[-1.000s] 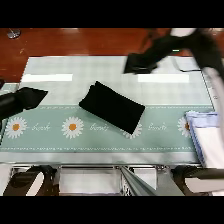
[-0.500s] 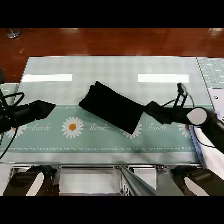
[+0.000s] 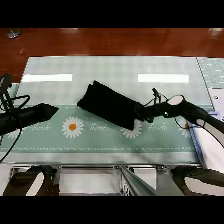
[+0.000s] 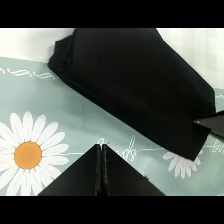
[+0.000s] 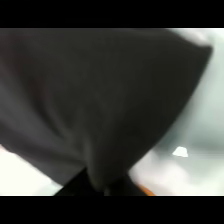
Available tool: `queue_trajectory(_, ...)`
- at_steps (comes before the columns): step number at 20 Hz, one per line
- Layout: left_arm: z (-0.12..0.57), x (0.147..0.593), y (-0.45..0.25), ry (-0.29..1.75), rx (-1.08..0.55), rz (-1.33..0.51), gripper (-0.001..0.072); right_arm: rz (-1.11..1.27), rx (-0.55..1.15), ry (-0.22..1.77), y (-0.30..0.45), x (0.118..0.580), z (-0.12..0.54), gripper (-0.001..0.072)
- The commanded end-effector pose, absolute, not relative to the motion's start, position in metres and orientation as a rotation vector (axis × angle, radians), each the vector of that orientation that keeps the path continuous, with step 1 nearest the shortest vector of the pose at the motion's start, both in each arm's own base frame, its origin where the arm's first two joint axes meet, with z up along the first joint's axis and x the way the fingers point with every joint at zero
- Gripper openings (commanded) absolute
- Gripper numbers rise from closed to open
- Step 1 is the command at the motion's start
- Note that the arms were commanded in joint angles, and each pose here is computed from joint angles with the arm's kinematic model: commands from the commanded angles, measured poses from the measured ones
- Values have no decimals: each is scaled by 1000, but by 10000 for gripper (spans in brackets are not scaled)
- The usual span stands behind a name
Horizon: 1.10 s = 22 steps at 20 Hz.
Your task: Fold the shirts.
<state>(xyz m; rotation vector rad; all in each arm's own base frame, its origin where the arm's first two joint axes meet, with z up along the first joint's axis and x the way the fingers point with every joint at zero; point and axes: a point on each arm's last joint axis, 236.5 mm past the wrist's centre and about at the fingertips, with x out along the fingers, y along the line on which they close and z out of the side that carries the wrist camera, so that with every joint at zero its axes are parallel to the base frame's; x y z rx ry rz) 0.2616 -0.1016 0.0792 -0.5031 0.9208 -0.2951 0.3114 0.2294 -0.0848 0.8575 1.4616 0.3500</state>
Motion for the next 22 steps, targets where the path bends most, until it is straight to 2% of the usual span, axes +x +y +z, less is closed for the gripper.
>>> queue_trajectory(1,79,262,-102,919,-506,-297,25,574,764,1445,257,337,-53,20)
queue_trajectory(4,79,262,-102,920,-506,-297,25,678,560,1279,256,381,35,20)
queue_trajectory(6,79,261,-103,924,-506,-298,25,570,427,1135,229,418,100,20)
queue_trajectory(9,79,261,-103,926,-506,-299,25,455,291,1059,183,429,182,20)
queue_trajectory(12,79,261,-103,926,-506,-299,25,282,266,1077,115,412,219,20)
queue_trajectory(16,79,261,-103,926,-505,-299,25,-9,366,1043,11,373,250,20)
queue_trajectory(22,79,261,-103,926,-505,-299,25,-450,531,1033,-116,274,255,20)
